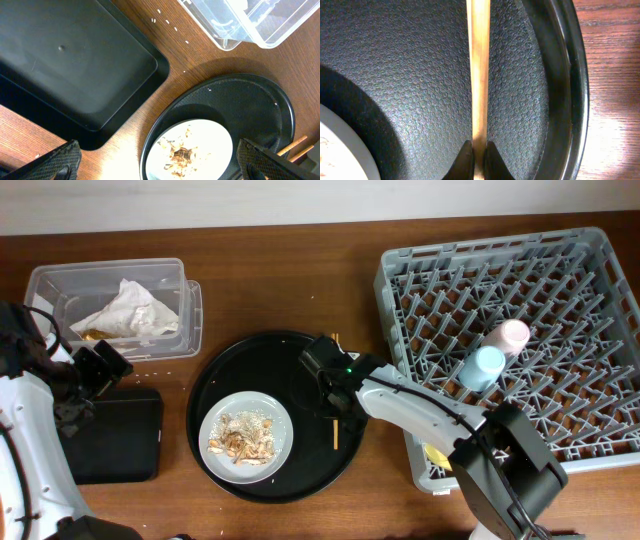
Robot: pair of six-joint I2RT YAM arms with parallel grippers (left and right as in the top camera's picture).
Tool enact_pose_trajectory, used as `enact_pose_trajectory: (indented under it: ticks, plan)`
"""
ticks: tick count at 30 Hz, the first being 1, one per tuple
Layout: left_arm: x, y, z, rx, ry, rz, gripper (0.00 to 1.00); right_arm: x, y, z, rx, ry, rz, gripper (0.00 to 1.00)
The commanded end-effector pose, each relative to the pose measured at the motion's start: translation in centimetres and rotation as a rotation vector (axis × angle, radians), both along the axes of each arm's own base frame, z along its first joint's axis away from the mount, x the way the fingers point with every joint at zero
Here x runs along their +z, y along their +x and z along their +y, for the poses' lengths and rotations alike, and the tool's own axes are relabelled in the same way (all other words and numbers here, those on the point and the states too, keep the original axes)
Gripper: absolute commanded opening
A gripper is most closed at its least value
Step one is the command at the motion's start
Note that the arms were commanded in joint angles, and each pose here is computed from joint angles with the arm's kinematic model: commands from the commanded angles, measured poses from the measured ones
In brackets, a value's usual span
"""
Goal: Sort waste into correct bins and load items into the dishwasher rack
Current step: 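Carry the chopstick into the rack and release it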
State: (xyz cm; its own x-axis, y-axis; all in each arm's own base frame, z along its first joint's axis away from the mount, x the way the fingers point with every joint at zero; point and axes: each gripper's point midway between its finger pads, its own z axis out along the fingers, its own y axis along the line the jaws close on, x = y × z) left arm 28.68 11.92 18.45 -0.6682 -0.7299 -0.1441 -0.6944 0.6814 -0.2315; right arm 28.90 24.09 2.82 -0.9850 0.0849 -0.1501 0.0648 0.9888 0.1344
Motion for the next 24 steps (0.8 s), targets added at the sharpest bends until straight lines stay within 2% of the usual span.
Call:
enact_pose_trajectory:
  ticks: [1,6,9,14,20,24]
  plan:
    - [0.7,0.1,0.2,0.013,0.009,-0.021,0.99,1.2,0.2,0.0,0.006,0.014,-0.012,0.04]
    - [0.7,0.1,0.2,0.013,0.009,-0.021,0.99,5.7,0.2,-0.1,0.095,0.034,-0.075,0.04]
    - [0.7,0.1,0.2,0.013,0.009,-0.021,0.99,9.5,1.0,-1.1,0.138,0.013,-0.196,0.04]
    - [0.7,0.1,0.2,0.013,0.009,-0.021,0.99,15.5,3.2,-5.7,0.165,-0.127,-0.441,0.04]
    - [0.7,0.1,0.2,0.013,0.009,-0.021,0.99,16.0,6.9,-11.6,0.139,-0.210,-0.470,0.04]
    - [0.7,0.1,0.2,0.013,0.009,-0.021,0.99,15.2,8.6,-13.3,0.224,-0.106,-0.446,0.04]
